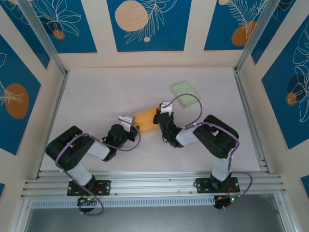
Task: Fold the paper box
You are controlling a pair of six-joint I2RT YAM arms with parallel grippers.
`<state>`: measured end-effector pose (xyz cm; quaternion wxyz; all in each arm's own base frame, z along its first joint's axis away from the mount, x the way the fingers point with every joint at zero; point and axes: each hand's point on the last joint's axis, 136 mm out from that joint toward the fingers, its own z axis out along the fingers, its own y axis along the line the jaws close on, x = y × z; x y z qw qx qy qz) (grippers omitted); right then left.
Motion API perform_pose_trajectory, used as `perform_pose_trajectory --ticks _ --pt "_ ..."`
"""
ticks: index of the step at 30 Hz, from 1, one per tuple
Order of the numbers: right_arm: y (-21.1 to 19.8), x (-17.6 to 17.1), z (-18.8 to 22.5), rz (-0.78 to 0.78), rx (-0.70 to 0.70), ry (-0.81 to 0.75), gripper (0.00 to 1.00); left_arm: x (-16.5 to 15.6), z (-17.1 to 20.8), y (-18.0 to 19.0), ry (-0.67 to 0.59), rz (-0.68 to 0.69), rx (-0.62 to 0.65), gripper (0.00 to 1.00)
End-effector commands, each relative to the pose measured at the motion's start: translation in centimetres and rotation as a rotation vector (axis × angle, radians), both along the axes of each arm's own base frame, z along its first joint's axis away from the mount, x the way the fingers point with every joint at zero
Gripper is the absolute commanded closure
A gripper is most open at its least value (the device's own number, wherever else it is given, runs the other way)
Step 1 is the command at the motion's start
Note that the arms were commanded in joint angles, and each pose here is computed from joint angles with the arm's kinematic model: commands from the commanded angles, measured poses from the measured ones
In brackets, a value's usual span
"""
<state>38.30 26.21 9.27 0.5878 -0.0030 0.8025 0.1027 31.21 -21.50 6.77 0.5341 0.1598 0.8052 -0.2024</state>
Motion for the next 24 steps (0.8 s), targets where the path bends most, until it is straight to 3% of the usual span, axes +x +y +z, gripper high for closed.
perform_pose_trajectory --ticks 1,9,13,17,20,24 --pt "-2.2 -2.8 -7.3 0.016 -0.168 0.195 1.00 -1.0 1.9 0.0 -0.064 -0.051 -0.056 0.68" --pt "-2.3 -2.8 -7.5 0.029 -0.183 0.194 1.00 -3.5 5.5 1.3 -0.147 -0.088 -0.097 0.61" --pt "-2.1 -3.0 -7.3 0.043 -0.210 0.195 1.00 -4.3 7.7 4.0 -0.177 -0.005 -0.102 0.49" --pt "-1.9 -3.2 -7.1 0.054 -0.226 0.198 1.00 -5.1 11.3 6.8 -0.215 0.048 -0.019 0.32" --pt "-1.6 -3.2 -6.8 0.058 -0.245 0.207 1.00 -5.7 13.6 7.3 -0.214 -0.002 0.103 0.31" --pt "-1.4 -3.0 -6.3 0.054 -0.267 0.217 1.00 -4.4 12.2 5.6 -0.102 -0.100 0.224 0.33"
